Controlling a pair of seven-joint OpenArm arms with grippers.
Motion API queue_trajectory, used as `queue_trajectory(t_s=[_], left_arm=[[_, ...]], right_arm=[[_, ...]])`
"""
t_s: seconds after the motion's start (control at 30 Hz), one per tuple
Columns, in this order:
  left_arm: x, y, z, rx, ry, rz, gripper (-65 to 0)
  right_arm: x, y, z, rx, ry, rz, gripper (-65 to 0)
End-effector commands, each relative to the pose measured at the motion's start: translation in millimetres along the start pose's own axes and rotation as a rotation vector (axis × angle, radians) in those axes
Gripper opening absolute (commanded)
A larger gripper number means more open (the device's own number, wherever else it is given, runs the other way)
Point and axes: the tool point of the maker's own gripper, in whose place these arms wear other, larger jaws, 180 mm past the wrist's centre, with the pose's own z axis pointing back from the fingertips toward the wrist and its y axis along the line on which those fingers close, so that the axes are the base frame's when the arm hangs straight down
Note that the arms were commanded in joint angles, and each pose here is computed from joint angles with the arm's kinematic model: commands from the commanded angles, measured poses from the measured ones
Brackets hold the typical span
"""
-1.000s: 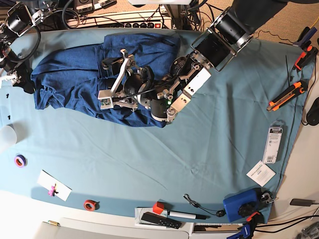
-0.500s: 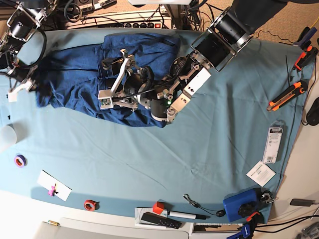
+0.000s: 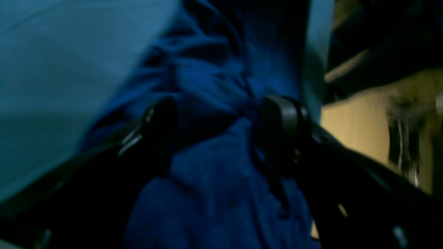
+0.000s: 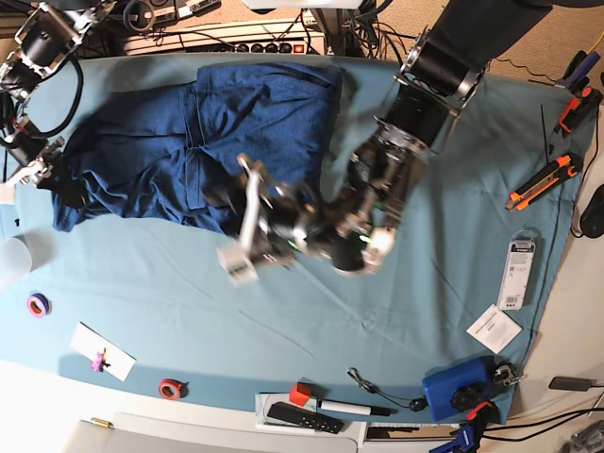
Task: Layout the t-shirt on the table in an organized manner, then fold the t-shirt properly
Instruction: 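Lift the shirt end with the right gripper while the left gripper holds, then fold the shirt end with the right gripper over the folded bundle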
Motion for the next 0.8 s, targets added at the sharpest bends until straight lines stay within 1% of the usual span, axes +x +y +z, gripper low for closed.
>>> queue_trajectory(t_s=[0.0,0.17,0.33,0.47,0.57,0.67,0.77], left_arm=[[25,2,9,0.003,-0.074,-0.015,-26.6],[24,32,34,0.08,-0.117,0.041,-26.6],[8,50,50,0.131,-0.088,0.052,-26.6],[-2,60,60,0.161,-0.064,0.059,-26.6],[-8,66,66,0.18,-0.055,0.079,-26.6],[-13,69,70,0.191,-0.043,0.081,-26.6],[-16,72,73,0.2,-0.036,0.081,-26.6]], right_arm=[[15,13,3,0.027,-0.042,0.046,-65.0],[-15,50,-8,0.079,-0.031,0.123,-65.0],[-46,98,-11,0.13,0.004,0.239,-65.0],[-74,144,-22,0.217,0.063,0.325,-65.0],[-97,175,-38,0.309,0.104,0.34,-65.0],[-132,176,-58,0.284,0.223,0.361,-65.0],[-164,172,-71,0.24,0.354,0.417,-65.0]])
